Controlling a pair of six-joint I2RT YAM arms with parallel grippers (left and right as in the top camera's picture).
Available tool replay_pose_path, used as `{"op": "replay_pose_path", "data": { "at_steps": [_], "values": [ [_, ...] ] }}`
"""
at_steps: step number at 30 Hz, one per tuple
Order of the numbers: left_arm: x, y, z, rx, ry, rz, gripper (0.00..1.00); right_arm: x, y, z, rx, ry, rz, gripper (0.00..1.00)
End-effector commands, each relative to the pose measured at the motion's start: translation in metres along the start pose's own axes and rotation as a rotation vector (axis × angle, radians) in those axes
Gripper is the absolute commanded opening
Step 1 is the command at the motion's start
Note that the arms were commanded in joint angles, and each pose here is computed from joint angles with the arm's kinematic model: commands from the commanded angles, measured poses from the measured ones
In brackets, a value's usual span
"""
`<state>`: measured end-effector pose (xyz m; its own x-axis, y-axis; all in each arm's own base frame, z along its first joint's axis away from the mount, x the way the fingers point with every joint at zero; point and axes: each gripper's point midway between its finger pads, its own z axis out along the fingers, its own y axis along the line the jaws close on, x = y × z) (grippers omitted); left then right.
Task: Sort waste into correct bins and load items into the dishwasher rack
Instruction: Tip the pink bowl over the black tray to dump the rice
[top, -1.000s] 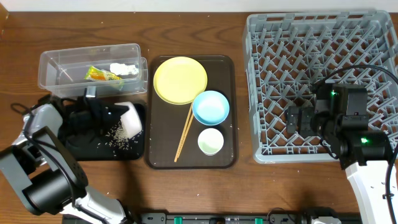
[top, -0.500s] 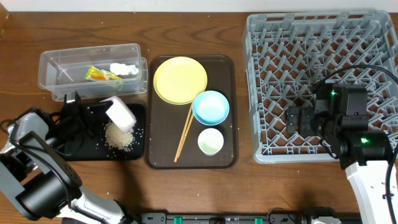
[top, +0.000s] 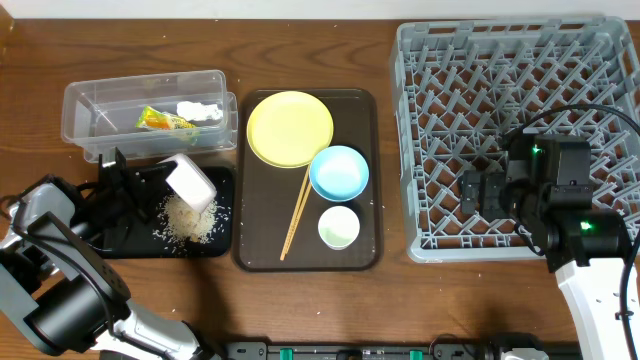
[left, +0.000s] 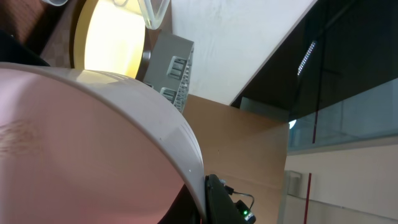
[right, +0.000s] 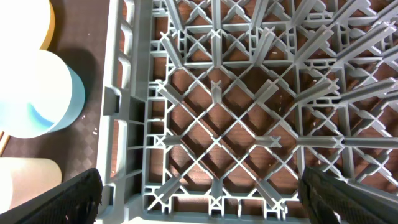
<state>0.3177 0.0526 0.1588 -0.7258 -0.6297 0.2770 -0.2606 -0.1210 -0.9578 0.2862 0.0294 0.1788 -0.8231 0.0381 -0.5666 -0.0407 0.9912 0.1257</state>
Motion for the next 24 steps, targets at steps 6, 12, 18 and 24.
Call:
{"op": "replay_pose_path", "data": {
  "at_steps": [6, 12, 18, 24],
  "values": [
    [0.000, -0.004, -0.001, 0.031, -0.008, 0.006, 0.06, -0.007, 0.003, -0.006, -0.004, -0.024, 0.002, 0.99],
    [0.000, -0.004, -0.001, 0.031, -0.008, 0.007, 0.06, -0.007, 0.003, -0.006, -0.003, -0.024, 0.002, 0.99],
    [-0.007, -0.003, -0.001, 0.027, -0.014, 0.090, 0.06, -0.007, 0.003, -0.006, -0.004, -0.024, 0.002, 0.99],
    [-0.017, 0.005, -0.002, -0.022, -0.019, 0.194, 0.06, -0.007, 0.003, -0.006, -0.004, -0.024, 0.002, 0.99]
  ]
}}
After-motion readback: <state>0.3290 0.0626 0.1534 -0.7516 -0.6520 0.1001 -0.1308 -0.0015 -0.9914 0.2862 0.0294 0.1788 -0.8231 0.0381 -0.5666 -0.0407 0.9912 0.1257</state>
